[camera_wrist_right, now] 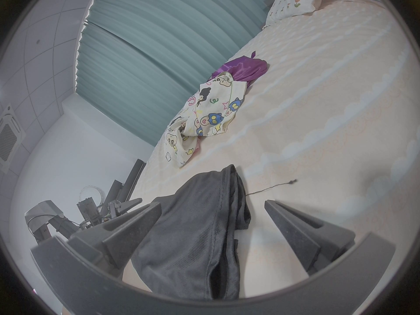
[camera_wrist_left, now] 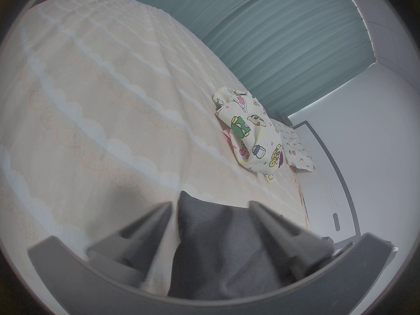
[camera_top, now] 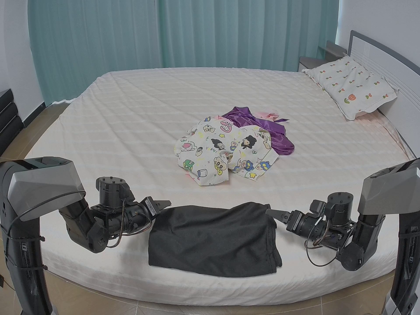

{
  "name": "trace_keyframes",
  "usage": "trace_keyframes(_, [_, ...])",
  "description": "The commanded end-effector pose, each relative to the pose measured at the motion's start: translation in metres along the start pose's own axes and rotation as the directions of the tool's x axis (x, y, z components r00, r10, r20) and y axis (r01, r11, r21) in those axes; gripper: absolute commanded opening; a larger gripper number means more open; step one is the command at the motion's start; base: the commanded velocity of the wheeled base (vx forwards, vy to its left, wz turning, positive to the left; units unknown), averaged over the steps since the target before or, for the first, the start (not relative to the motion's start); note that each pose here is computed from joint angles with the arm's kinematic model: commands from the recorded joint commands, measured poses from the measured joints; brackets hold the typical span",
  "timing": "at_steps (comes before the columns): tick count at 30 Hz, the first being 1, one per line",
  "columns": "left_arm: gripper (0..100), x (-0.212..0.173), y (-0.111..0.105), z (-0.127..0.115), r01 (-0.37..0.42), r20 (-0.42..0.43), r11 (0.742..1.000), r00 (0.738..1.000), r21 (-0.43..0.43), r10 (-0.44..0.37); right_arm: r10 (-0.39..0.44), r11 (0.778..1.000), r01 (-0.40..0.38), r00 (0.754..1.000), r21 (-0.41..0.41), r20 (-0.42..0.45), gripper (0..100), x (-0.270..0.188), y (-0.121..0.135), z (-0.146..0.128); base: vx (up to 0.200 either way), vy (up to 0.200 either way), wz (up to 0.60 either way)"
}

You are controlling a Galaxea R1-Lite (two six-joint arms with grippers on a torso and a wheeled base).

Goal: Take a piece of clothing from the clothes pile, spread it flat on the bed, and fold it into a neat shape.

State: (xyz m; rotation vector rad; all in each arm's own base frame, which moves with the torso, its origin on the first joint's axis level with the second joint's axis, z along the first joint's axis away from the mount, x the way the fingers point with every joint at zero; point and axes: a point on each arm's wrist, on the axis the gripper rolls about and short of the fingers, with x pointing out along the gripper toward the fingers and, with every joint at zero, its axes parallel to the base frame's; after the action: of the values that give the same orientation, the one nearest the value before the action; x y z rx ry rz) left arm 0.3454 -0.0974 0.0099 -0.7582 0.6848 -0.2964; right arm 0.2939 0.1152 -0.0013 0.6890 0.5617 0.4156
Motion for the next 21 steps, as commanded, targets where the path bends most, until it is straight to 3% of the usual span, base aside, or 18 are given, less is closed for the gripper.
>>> trace_keyframes(1, [0, 0.005, 0.004, -0.002, -0.007, -0.008, 1.000, 1.000, -0.004, 0.007, 0.010, 1.000, -0.010, 1.000, -0.005, 0.004, 100, -0.005, 0.006, 0.002, 0.000, 0.000, 0.00])
trace_keyframes(10, [0, 0.004, 0.005, 0.000, -0.026, 0.023, 0.997, 0.999, -0.070, 0.027, -0.001, 1.000, 0.001, 0.993, -0.003, -0.121, 100, -0.031, 0.016, -0.028, 0.000, 0.000, 0.00])
trace_keyframes(21, [0, 0.007, 0.009, 0.000, -0.025, 0.073, 0.997, 0.997, -0.072, 0.030, -0.003, 1.000, -0.005, 0.970, -0.030, -0.243, 100, -0.039, 0.025, -0.058, 0.000, 0.000, 0.00])
